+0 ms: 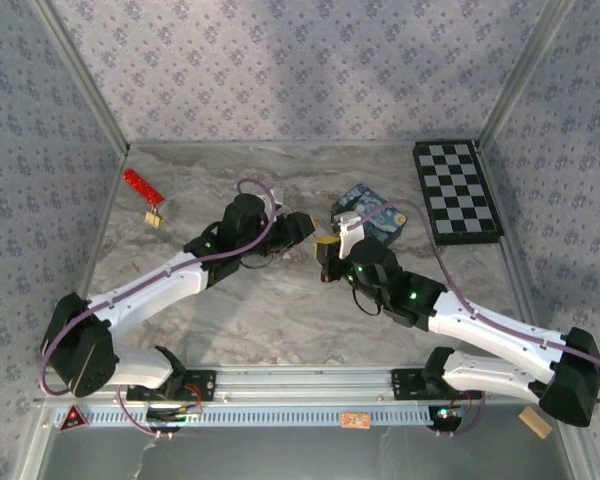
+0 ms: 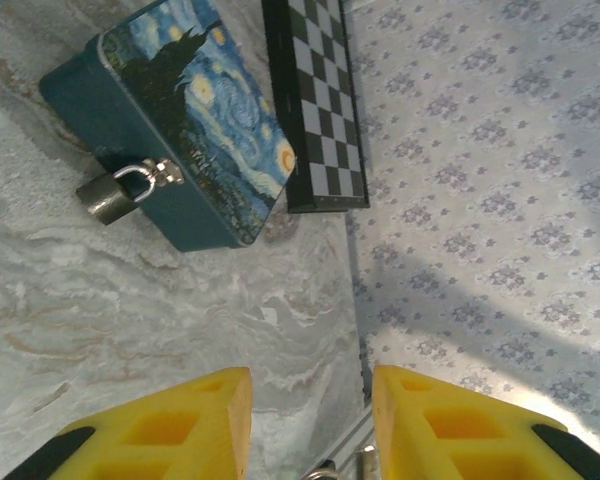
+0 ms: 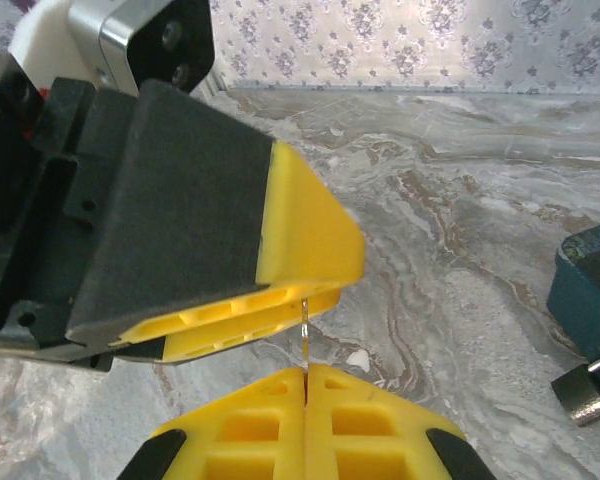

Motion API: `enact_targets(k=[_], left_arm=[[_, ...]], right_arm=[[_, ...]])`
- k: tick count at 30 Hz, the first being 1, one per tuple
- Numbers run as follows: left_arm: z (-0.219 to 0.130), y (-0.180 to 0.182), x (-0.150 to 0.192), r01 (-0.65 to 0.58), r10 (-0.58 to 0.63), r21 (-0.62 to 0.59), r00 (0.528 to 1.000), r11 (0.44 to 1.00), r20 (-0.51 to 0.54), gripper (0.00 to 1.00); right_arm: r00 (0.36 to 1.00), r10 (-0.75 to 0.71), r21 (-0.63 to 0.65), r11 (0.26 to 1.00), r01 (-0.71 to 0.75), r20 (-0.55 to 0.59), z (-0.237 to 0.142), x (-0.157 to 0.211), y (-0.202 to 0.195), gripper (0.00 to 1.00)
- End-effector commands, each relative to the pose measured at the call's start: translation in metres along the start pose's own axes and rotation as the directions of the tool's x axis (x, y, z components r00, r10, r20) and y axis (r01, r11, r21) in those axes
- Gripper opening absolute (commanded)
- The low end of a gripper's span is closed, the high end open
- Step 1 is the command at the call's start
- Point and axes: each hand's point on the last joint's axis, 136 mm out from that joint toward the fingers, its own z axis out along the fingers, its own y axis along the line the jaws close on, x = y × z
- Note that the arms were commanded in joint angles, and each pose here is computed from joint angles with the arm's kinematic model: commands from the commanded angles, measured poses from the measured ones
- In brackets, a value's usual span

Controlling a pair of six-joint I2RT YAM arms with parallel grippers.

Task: Unlock the padlock with the key

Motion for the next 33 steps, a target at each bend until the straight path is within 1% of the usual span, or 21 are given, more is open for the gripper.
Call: enact_targets(k=[1,6,9,14,26,31,33], left_arm=[[-0.001,-0.015,-0.004,-0.017,0.017,0.029,1.0,0.999,-0.013,0.35],[0.001,-0.021,-0.004,-0.014,0.015,0.057,1.0,0.998,-0.018,0.31],[0.001,-0.023,-0.005,-0.016,0.017,0.062,1.0,0.998,-0.016,0.28],[0.002,-0.02,-0.003,-0.015,0.016,0.05,1.0,0.999,-0.025,0.22],[0.007,-0.017,-0.002,-0.011,0.013,0.042,0.999,0.999,-0.034,0.13],[0.008,-0.017,-0.003,-0.008,0.01,0.043,0.999,0.999,-0.034,0.13],[0.008,-0.017,-0.003,-0.009,0.011,0.041,0.999,0.999,-0.034,0.2]], right_arm=[[0.999,-0.01,0.026,1.0,0.009,0.034,-0.001,-0.013,-0.002,0.0],[1.0,-0.014,0.001,1.0,0.014,0.017,0.004,-0.009,0.004,0.0],[1.0,-0.023,0.007,1.0,0.023,0.009,0.007,-0.006,0.003,0.0],[1.0,-0.029,0.021,0.999,0.028,0.01,0.01,-0.004,0.002,0.0],[0.998,-0.067,0.018,0.998,0.066,0.004,0.011,0.0,0.006,0.0],[0.989,-0.151,0.03,0.988,0.151,0.007,0.01,0.004,0.014,0.0],[0.979,-0.204,0.065,0.977,0.204,0.006,0.009,0.005,0.014,0.0]])
